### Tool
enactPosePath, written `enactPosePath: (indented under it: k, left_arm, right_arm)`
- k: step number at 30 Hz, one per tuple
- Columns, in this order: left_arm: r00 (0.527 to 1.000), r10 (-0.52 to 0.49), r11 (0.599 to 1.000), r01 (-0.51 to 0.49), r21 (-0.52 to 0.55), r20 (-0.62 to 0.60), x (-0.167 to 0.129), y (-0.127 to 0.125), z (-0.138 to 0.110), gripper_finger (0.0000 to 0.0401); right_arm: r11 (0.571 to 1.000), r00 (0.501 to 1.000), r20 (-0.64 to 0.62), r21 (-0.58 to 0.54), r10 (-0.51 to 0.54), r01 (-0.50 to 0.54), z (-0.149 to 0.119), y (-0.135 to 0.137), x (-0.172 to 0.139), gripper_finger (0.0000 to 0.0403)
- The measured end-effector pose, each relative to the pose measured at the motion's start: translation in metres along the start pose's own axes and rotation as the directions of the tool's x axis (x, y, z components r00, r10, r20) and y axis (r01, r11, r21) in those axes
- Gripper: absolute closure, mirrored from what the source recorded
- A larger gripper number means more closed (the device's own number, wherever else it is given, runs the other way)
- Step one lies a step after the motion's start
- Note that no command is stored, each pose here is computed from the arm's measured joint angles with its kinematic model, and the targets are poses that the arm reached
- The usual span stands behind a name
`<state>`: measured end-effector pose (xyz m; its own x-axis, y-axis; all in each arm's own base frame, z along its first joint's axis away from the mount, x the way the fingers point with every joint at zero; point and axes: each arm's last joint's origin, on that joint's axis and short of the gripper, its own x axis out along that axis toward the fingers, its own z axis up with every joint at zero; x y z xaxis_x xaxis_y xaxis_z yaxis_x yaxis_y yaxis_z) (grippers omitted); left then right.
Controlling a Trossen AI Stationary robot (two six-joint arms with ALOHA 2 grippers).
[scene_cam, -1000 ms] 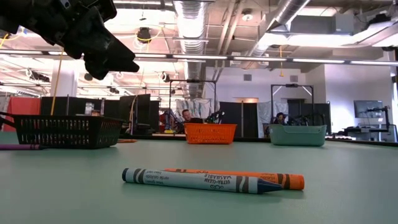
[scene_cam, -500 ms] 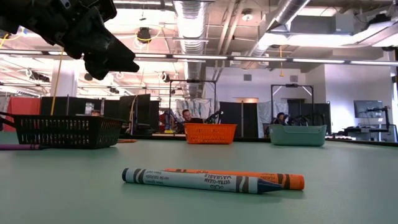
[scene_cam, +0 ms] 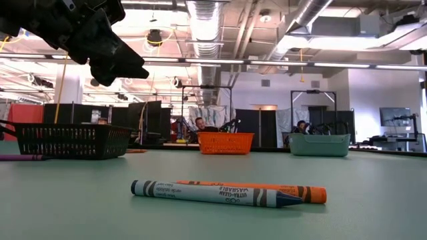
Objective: Sort crayons
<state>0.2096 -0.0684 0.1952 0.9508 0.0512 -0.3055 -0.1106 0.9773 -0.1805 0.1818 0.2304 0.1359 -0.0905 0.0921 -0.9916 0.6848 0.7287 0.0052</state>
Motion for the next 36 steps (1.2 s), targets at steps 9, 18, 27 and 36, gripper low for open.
enactPosePath:
  k: [9,18,27,36]
  left_arm:
    - [1.0,0.0,1.0,0.0,0.018,0.001,0.0,0.0,0.0,0.0255]
    - [1.0,0.0,1.0,0.0,0.018,0.002,0.0,0.0,0.0,0.0255]
    - [0.992,0.082,0.996,-0.085,0.026,0.1,0.006,0.001,0.0,0.0255]
    - [0.927,-0.247,0.956,0.184,0.23,0.283,0.02,-0.018,0.006,0.0255]
  right_arm:
    - [0.992,0.995,0.101,-0.129,0.005,0.008,0.018,0.0,-0.003,0.0396]
    - [0.969,0.899,0.43,-0.247,0.086,0.026,0.046,0.004,-0.052,0.0395]
    - [0.899,0.433,0.832,-0.426,0.346,0.099,0.088,0.028,-0.122,0.0395]
    - [0.69,0.244,0.69,-0.717,0.681,0.102,0.143,0.059,-0.138,0.0395]
